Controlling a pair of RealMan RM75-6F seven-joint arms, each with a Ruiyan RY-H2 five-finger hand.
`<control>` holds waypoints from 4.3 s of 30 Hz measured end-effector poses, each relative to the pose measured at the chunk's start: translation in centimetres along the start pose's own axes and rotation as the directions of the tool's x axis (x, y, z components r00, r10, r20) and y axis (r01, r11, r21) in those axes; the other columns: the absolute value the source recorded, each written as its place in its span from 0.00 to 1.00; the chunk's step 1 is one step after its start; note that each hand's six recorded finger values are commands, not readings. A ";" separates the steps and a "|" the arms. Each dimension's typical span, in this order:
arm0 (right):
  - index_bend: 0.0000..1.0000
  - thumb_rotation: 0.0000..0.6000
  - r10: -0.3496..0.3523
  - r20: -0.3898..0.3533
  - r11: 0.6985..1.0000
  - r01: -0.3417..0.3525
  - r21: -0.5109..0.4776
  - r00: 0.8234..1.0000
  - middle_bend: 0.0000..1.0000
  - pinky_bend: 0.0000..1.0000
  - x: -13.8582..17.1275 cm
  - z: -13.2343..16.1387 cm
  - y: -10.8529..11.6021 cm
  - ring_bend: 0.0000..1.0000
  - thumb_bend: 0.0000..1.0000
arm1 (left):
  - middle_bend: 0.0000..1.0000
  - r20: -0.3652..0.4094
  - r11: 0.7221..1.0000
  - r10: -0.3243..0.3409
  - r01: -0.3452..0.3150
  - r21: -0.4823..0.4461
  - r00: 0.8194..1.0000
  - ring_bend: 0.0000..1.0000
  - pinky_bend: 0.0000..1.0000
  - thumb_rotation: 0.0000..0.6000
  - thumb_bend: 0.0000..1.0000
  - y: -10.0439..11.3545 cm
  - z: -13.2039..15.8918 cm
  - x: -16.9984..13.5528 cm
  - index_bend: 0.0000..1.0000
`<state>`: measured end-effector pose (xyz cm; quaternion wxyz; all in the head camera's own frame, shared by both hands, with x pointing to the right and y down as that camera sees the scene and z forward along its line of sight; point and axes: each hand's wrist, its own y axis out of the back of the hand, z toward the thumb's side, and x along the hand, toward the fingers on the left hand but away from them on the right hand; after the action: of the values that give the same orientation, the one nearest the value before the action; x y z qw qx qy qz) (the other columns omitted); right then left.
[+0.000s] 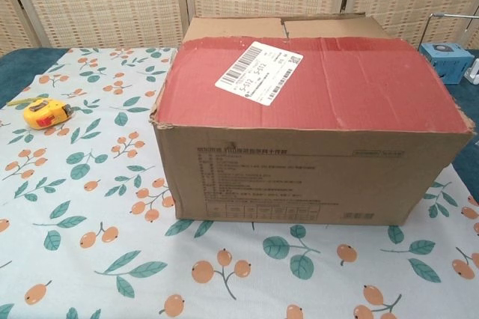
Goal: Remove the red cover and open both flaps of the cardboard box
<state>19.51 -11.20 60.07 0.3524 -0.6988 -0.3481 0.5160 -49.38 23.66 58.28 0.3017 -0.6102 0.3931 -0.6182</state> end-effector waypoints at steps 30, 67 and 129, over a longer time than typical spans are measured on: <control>0.03 1.00 0.419 -0.239 0.480 -0.437 -0.761 0.876 0.02 0.04 15.0 -2.6 -5.4 0.16 0.39 | 0.00 -0.011 0.999 -0.027 0.027 0.047 1.000 0.00 0.00 1.00 0.38 -1.0 0.7 0.5 0.00; 0.03 1.00 0.443 -0.498 0.242 -0.634 -0.735 0.746 0.03 0.24 14.7 -4.4 -6.0 0.21 0.39 | 0.00 -0.002 0.998 -0.031 0.032 0.046 1.000 0.00 0.00 1.00 0.38 -1.1 0.9 0.7 0.00; 0.29 0.97 0.329 -0.347 0.885 -0.415 -0.211 0.878 0.00 0.00 28.8 -0.7 -1.3 0.03 0.39 | 0.00 0.012 0.999 -0.029 0.029 0.030 0.999 0.00 0.00 1.00 0.38 -0.8 1.5 0.3 0.00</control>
<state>26.51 13.88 47.60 0.1924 -0.8658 -0.2173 0.4077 -47.87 23.62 59.09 0.3044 -0.6152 0.3729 -0.6244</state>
